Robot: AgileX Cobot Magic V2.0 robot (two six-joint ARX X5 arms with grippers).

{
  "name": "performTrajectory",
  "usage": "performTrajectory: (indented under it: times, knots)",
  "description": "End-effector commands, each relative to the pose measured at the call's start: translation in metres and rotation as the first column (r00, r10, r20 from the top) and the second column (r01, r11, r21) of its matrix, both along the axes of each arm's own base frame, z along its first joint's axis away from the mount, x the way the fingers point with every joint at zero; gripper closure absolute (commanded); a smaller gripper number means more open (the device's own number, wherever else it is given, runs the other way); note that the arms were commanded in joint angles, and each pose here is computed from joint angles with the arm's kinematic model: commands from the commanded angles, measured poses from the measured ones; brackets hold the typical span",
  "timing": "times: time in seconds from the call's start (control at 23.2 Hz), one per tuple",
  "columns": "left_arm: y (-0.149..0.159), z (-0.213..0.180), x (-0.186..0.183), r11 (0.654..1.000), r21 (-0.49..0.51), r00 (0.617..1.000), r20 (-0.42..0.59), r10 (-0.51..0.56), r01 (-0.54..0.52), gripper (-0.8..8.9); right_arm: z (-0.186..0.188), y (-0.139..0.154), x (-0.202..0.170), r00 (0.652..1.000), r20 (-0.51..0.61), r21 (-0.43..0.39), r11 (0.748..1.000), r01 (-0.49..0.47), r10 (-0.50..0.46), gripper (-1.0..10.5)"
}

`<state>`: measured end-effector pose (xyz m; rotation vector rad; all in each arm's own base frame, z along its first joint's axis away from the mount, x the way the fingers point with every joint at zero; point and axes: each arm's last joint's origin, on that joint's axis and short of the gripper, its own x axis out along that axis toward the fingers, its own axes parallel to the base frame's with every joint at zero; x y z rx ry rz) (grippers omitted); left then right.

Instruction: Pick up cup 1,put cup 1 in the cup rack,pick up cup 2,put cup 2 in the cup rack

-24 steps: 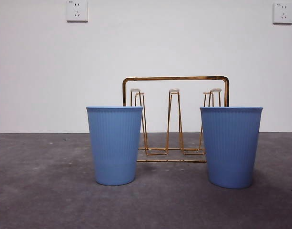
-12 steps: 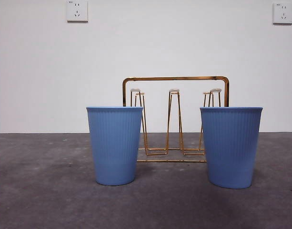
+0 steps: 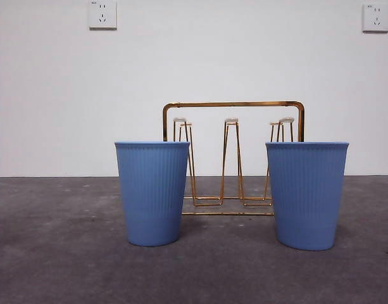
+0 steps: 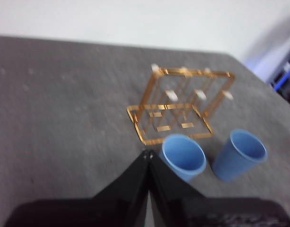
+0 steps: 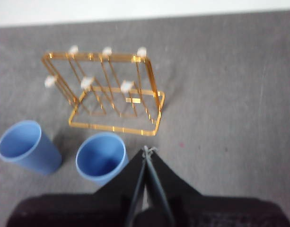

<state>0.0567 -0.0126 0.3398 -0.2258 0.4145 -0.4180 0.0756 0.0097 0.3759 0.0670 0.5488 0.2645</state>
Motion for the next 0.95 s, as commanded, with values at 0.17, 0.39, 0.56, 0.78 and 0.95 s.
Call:
performTrajectory:
  times: [0.17, 0.39, 0.56, 0.78, 0.95]
  knots:
    - [-0.002, 0.012, 0.005, 0.996, 0.008, 0.995, -0.047, -0.086, 0.086, 8.14, 0.002, 0.001, 0.013, 0.993, -0.118, -0.04, 0.999, -0.029, 0.024, 9.3]
    - [-0.005, 0.013, 0.018, 0.98, -0.064, 0.977, -0.093, -0.193, 0.188, 3.19, -0.008, 0.002, 0.032, 0.965, -0.262, -0.032, 0.999, -0.043, 0.033, 5.9]
    - [-0.008, 0.011, 0.029, 0.967, -0.092, 0.958, -0.137, -0.25, 0.239, 1.44, -0.012, 0.005, 0.045, 0.945, -0.308, 0.04, 0.993, -0.107, 0.114, 4.1]
    - [-0.011, 0.008, 0.042, 0.957, -0.107, 0.942, -0.176, -0.286, 0.271, 1.45, -0.022, 0.007, 0.07, 0.912, -0.383, 0.074, 0.989, -0.126, 0.145, 4.1]
    - [-0.015, 0.011, 0.051, 0.912, -0.19, 0.91, -0.135, -0.392, 0.364, 1.45, -0.038, 0.018, 0.104, 0.866, -0.464, 0.082, 0.982, -0.169, 0.187, 4.1]
